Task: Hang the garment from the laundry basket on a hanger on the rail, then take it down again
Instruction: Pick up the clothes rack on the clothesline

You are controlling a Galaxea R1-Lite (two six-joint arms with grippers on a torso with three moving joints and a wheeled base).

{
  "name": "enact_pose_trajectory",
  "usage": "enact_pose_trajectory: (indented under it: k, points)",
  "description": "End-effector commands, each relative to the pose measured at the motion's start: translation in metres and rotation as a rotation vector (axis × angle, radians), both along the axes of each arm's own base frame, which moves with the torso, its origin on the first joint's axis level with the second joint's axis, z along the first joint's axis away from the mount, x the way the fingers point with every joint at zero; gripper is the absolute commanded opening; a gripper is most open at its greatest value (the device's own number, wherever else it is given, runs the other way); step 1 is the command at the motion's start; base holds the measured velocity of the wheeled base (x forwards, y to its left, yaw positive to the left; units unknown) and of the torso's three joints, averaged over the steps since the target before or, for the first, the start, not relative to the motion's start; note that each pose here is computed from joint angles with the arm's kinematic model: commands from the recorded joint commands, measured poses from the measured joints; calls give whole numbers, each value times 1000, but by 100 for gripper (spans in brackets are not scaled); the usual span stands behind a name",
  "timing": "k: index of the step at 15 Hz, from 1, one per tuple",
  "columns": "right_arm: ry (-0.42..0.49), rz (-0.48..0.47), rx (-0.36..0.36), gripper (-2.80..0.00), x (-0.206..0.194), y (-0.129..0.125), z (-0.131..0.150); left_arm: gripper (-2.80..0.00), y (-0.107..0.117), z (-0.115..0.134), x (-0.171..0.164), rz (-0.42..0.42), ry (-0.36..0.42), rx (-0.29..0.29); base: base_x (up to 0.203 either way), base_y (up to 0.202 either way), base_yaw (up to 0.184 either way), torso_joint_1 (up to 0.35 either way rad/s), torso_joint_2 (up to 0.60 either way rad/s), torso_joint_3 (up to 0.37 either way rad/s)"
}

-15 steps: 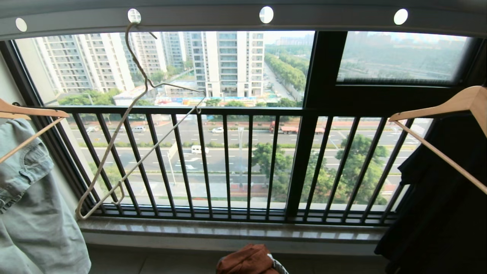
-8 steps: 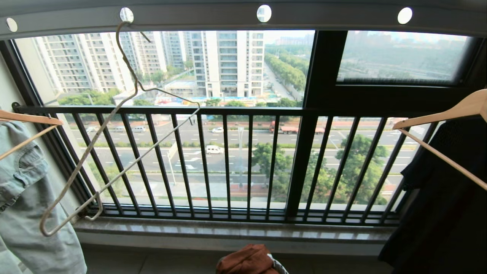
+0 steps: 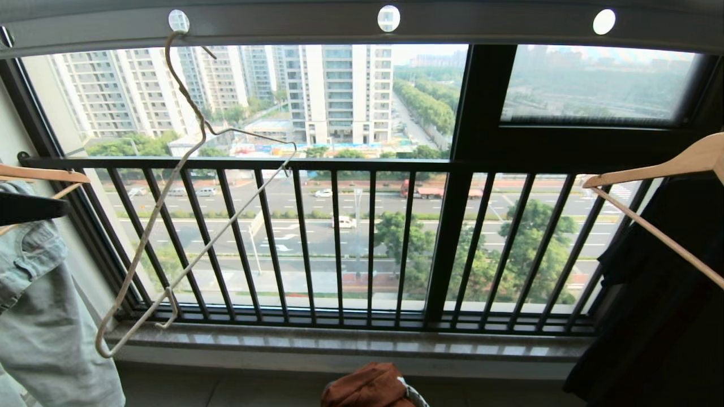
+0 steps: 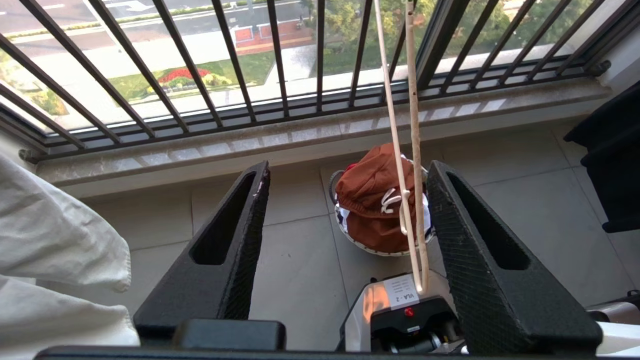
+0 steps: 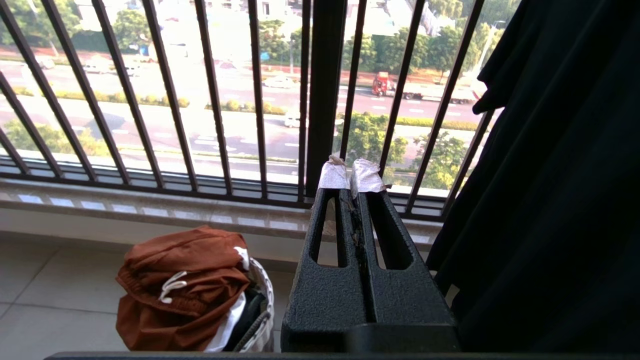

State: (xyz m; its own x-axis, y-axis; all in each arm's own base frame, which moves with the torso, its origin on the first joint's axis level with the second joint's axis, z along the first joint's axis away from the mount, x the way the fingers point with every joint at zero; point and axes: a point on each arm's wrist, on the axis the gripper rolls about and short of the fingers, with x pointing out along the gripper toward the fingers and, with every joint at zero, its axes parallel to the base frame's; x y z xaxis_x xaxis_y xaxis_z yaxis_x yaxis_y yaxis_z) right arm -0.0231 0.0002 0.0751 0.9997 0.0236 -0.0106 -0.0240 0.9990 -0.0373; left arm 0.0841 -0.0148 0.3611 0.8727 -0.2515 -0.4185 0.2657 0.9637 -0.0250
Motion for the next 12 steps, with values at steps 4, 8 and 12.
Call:
enact_pose_trajectory:
  k: [4, 8, 12]
  points:
    - [1, 1, -1, -280, 0, 0, 0, 0, -16, -2, 32, -88, 18, -6, 0, 0, 0, 0, 0, 0]
    - [0, 1, -1, -280, 0, 0, 0, 0, -24, -5, 48, -94, 25, 17, 0, 0, 0, 0, 0, 0]
    - [0, 1, -1, -280, 0, 0, 0, 0, -28, -11, 68, -19, 7, 48, 0, 0, 0, 0, 0, 0]
